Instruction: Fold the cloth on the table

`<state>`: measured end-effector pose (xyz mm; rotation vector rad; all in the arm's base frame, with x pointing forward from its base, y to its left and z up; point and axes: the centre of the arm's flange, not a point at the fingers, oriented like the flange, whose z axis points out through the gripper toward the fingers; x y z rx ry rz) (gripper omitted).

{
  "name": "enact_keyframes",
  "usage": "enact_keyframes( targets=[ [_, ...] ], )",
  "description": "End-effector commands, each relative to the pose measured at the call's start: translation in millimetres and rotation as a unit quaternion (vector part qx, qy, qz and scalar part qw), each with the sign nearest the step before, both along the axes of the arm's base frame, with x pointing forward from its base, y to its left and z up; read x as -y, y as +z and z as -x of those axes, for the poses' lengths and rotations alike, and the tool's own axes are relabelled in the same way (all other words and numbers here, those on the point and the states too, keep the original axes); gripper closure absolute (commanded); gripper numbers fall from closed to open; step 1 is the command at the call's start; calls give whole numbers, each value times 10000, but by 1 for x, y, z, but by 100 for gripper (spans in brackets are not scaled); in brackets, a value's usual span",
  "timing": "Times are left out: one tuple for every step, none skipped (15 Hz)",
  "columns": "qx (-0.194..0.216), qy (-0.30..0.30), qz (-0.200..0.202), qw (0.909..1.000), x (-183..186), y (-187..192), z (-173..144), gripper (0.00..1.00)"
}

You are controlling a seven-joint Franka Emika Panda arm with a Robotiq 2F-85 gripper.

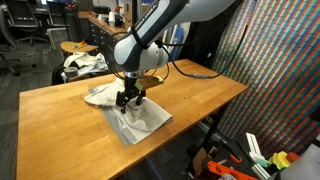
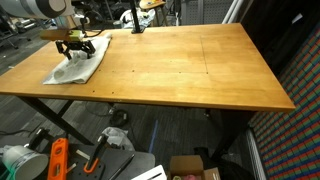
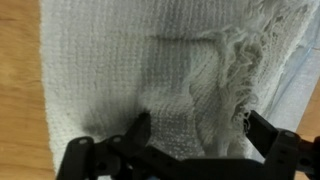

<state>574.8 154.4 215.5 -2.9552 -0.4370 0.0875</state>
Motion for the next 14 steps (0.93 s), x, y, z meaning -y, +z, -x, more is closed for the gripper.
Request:
enact_keyframes(
  targets=[
    [75,-197,125,9997,3,-2,-16,0],
    [70,-232,131,9996,3,-2,-18,0],
    [50,-269,141,9995,4,-2,-21,0],
    [52,-316,144,9994,5,-2,-23,0],
    [55,-352,146,9993,5,-2,-25,0],
    [52,-394,141,9991,6,-1,-27,0],
    [51,-403,137,9991,5,0,-26,0],
    [124,-441,112,9989,5,3,-25,0],
    [132,-443,125,9989,4,5,-24,0],
    [133,-453,162,9988,5,8,-24,0],
    [121,-460,218,9986,7,9,-24,0],
    [99,-443,282,9986,10,10,-23,0],
    [52,-400,327,9987,13,12,-22,0],
    [-28,-327,371,9988,16,16,-18,0]
  ],
)
